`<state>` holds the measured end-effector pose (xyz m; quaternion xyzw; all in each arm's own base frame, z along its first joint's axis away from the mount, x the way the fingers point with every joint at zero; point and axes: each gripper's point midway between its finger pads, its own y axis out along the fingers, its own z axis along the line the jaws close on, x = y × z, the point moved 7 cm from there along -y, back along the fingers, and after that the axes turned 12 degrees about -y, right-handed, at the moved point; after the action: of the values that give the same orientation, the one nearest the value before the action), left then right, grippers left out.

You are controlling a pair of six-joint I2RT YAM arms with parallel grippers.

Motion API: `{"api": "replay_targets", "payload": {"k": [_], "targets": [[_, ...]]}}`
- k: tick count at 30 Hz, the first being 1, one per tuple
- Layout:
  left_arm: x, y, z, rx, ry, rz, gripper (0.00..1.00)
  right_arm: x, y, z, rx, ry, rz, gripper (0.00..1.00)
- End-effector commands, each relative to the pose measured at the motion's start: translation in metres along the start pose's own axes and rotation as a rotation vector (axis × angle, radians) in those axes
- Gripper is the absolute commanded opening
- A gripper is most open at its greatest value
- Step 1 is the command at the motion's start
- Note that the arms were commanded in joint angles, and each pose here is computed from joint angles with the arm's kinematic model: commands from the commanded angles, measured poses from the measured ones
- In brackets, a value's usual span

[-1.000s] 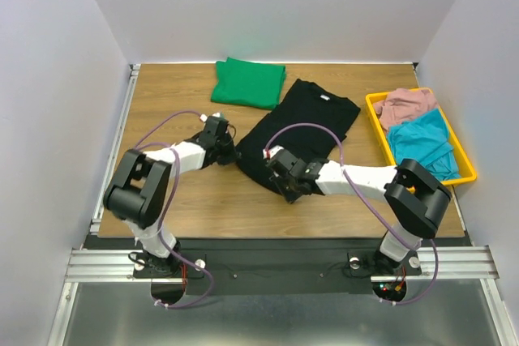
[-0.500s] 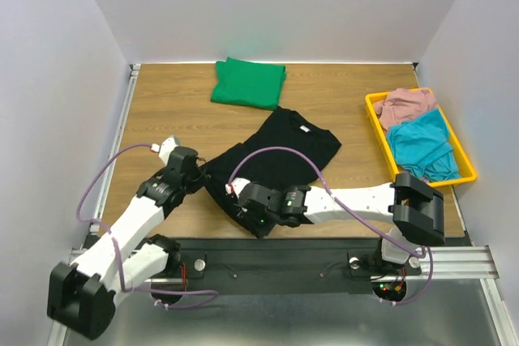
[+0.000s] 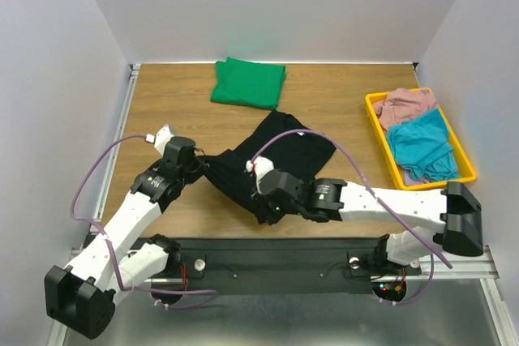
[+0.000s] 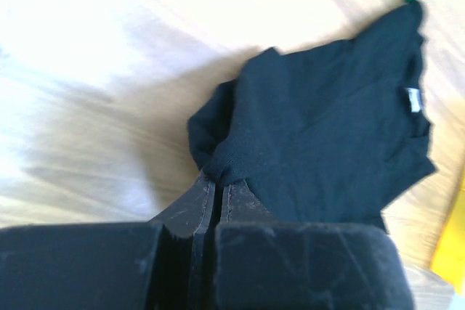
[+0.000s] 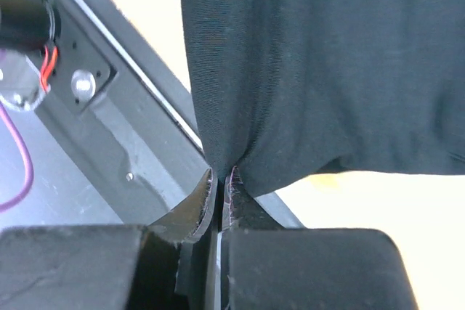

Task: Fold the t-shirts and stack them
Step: Fold the tshirt

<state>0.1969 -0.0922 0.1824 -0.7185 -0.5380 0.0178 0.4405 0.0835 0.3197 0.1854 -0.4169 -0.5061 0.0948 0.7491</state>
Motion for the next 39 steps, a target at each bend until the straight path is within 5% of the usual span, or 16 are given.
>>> {"api": "replay_targets", "payload": {"k": [1, 23, 39], "targets": [[0.022, -0.008, -0.049, -0.155, -0.015, -0.075, 0.0, 0.002, -0.023, -0.018, -0.091, 0.067, -0.029, 0.0], [0.026, 0.034, -0.202, -0.358, 0.094, -0.046, 0.0, 0.028, -0.089, -0.159, -0.503, 0.322, -0.159, 0.0], [-0.006, 0.125, -0.274, -0.352, 0.203, 0.013, 0.0, 0.008, -0.081, -0.262, -0.688, 0.532, -0.045, 0.0]]}}
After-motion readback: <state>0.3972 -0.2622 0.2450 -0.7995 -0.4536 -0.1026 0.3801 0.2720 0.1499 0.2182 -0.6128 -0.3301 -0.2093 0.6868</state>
